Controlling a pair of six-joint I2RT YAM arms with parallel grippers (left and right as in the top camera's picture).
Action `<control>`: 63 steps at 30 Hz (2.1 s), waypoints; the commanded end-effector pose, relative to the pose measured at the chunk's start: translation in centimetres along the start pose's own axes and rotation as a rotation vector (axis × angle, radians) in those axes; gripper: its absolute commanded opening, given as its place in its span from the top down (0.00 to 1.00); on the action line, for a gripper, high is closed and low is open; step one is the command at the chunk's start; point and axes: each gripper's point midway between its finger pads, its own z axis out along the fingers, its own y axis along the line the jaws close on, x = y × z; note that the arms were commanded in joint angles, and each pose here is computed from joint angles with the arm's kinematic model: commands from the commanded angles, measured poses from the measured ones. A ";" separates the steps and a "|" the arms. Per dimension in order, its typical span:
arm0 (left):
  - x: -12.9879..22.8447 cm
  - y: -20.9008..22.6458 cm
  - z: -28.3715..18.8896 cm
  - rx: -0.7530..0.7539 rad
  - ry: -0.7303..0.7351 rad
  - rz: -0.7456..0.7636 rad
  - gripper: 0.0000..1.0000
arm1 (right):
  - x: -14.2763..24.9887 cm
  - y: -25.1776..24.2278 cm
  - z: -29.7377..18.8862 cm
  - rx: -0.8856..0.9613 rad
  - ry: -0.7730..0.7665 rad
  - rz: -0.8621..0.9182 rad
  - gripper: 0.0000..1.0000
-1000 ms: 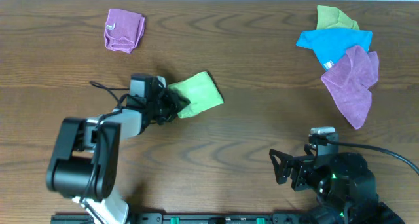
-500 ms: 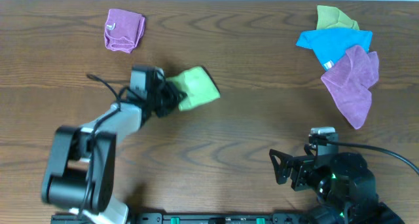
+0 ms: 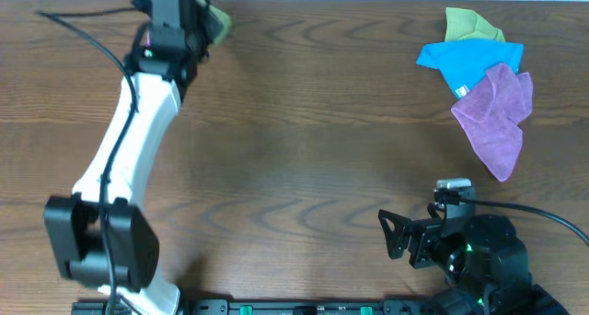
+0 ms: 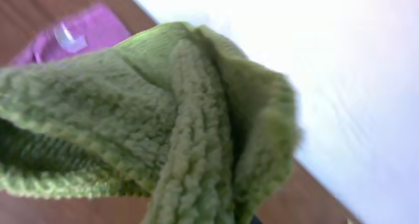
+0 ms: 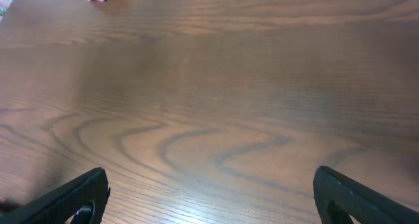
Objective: Fold the cloth
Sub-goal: 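Carry the green cloth to the far left onto the pink cloth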
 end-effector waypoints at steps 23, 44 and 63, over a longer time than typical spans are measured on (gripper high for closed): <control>-3.8 5.0 12.1 -0.012 -0.073 -0.035 0.94 | 0.1 -0.3 0.1 0.010 0.001 0.016 0.01; 0.3 11.3 14.7 -0.222 0.035 0.045 0.94 | 0.1 -0.3 0.1 0.010 0.001 0.016 0.01; 1.2 14.7 13.4 -0.383 0.086 0.158 0.25 | 0.1 -0.3 0.1 0.010 0.001 0.016 0.01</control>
